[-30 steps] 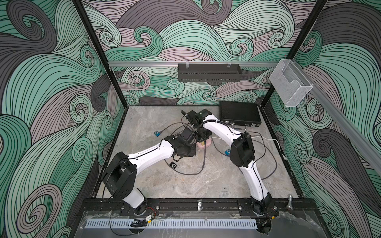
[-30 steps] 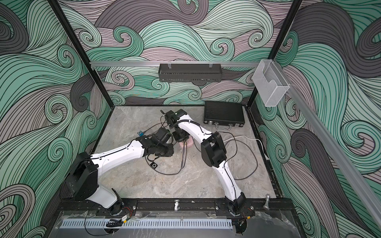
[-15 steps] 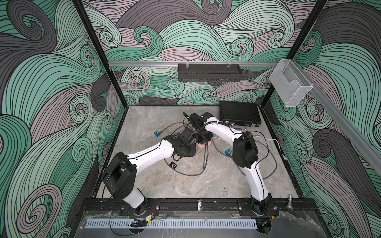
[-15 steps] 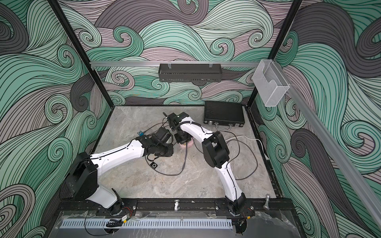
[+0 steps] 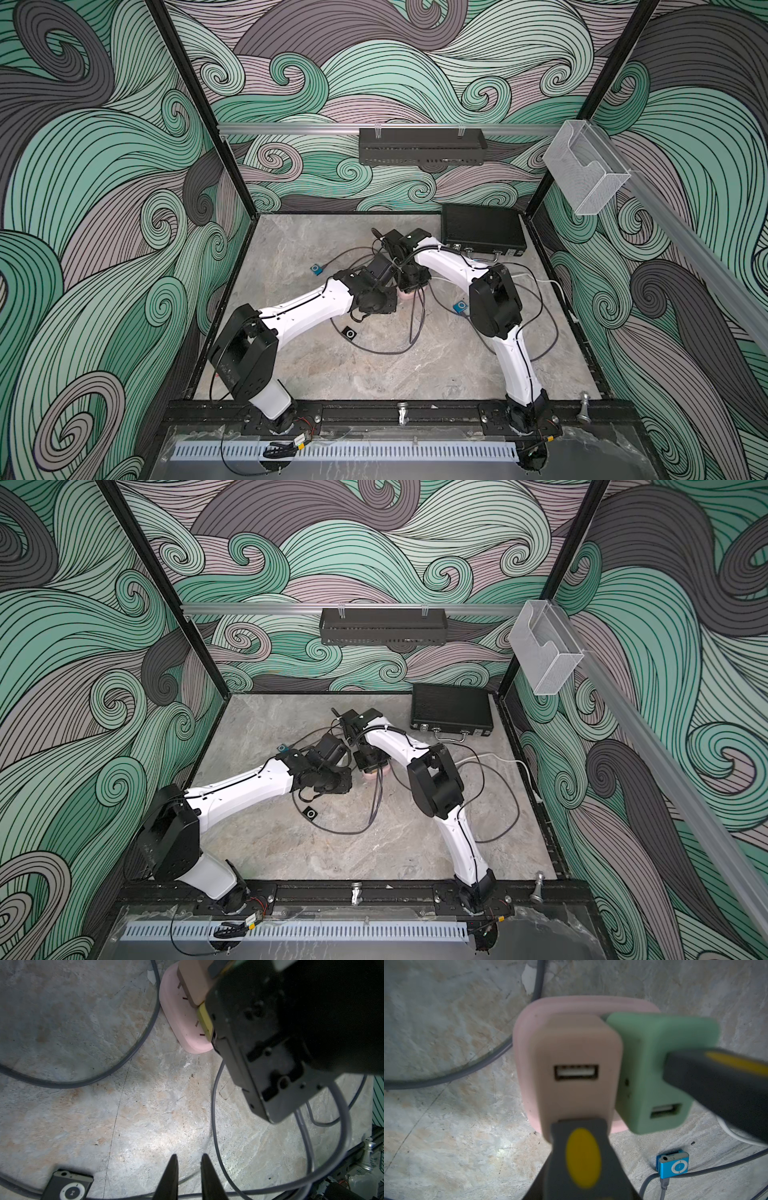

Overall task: Charge mp3
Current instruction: Insert the plug into the socket.

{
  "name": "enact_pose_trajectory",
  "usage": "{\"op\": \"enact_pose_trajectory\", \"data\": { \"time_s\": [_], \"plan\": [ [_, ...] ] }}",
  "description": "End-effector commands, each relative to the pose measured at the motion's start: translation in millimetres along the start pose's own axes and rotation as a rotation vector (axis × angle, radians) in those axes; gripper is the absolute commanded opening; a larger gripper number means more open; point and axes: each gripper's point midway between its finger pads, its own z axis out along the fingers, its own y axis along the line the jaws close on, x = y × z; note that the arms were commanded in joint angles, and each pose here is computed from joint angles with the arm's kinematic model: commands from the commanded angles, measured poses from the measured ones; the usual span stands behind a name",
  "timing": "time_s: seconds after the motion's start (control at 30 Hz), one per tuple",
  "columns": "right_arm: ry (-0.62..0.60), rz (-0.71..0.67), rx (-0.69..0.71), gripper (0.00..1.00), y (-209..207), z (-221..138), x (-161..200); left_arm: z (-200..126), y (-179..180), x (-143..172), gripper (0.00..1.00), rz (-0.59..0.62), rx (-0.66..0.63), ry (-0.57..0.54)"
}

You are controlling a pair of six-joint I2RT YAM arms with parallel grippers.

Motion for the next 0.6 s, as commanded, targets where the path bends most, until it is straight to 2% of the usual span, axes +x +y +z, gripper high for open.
{"op": "enact_pose_trajectory", "data": {
  "time_s": [0.0,0.23,0.57],
  "plan": [
    [-0.028,0.044,0.011,0.34,-7,-3,-2,-1,-8,-3,0.21,0.015,0.015,0.003],
    [-0.087,0.071,-0.023,0.36,-7,-15,-13,0,-9,-3,0.21,0.014,0.022,0.008],
    [-0.119,0.103,-0.035,0.37,-11,-13,-12,4,-11,-1,0.21,0.014,0.028,0.025]
  ]
}}
